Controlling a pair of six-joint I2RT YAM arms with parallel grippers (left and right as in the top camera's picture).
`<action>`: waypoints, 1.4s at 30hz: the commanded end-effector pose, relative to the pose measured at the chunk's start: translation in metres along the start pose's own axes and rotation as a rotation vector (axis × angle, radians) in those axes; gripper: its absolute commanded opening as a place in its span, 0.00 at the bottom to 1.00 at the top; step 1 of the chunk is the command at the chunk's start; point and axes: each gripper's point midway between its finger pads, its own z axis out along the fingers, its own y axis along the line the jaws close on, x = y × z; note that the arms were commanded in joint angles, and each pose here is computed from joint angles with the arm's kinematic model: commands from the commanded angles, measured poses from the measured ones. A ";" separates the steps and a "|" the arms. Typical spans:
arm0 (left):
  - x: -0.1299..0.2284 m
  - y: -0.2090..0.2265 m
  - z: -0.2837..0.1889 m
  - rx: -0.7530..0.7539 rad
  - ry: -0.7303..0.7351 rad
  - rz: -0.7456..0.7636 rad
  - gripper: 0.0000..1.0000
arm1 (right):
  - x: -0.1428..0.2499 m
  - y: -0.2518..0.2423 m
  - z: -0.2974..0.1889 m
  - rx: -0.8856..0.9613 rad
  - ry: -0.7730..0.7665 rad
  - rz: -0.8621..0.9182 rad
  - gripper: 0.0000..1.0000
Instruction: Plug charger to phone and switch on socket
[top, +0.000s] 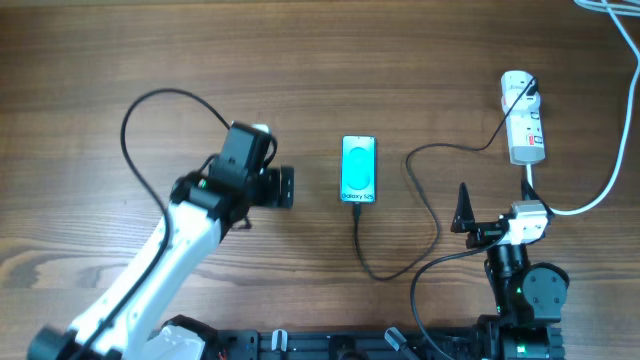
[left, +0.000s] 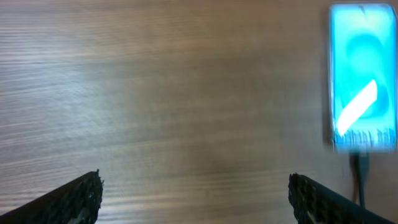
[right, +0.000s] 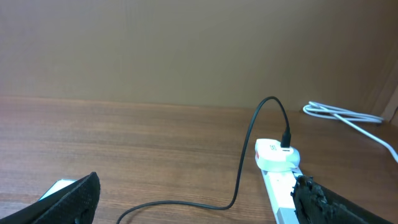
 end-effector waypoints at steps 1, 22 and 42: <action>0.016 -0.007 -0.010 0.146 -0.062 0.169 1.00 | -0.002 0.000 -0.001 0.004 -0.011 -0.008 1.00; 0.058 0.037 -0.016 0.224 -0.574 0.036 1.00 | -0.002 0.000 -0.001 0.004 -0.011 -0.007 1.00; 0.010 0.072 -0.106 0.126 -1.134 -0.064 1.00 | -0.002 0.000 -0.001 0.004 -0.011 -0.007 1.00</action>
